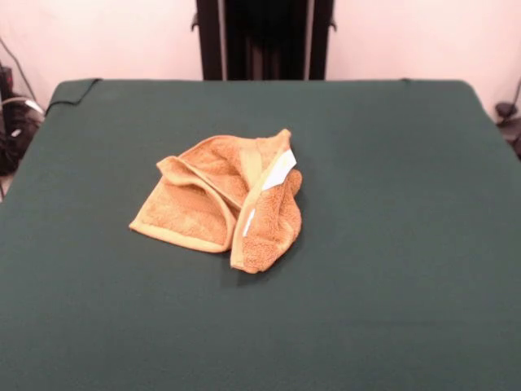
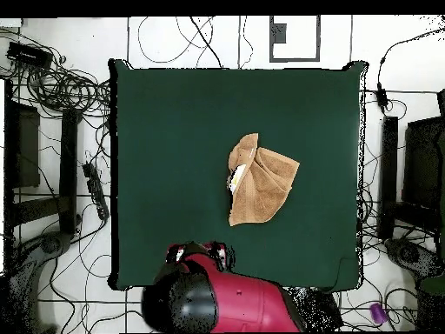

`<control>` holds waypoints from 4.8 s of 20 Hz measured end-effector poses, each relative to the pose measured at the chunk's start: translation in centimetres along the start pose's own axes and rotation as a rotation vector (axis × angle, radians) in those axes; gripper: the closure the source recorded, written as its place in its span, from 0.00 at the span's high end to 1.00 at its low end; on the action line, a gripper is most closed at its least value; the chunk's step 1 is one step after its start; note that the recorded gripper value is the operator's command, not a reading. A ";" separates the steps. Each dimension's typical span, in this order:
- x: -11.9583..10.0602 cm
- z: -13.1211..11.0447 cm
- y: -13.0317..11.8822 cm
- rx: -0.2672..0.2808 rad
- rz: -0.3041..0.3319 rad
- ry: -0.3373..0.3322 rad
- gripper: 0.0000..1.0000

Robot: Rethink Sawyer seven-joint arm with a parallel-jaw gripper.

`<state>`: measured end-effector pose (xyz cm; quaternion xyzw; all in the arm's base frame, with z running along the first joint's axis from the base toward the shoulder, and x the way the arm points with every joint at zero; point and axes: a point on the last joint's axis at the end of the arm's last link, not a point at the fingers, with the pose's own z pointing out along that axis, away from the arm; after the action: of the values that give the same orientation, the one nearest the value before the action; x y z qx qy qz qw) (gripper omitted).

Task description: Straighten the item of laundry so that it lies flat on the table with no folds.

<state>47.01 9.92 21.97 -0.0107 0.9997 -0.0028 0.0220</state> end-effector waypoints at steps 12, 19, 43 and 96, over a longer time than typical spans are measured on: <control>-1.5 5.6 -7.2 -0.002 0.143 -0.027 1.00; -0.5 9.7 -8.5 -0.022 0.157 0.016 1.00; 5.2 19.5 -7.6 -0.084 0.033 0.190 1.00; -5.2 23.8 -8.9 -0.051 -0.006 0.119 1.00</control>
<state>53.44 1.01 -1.49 -0.0142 0.9989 0.0218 -0.0379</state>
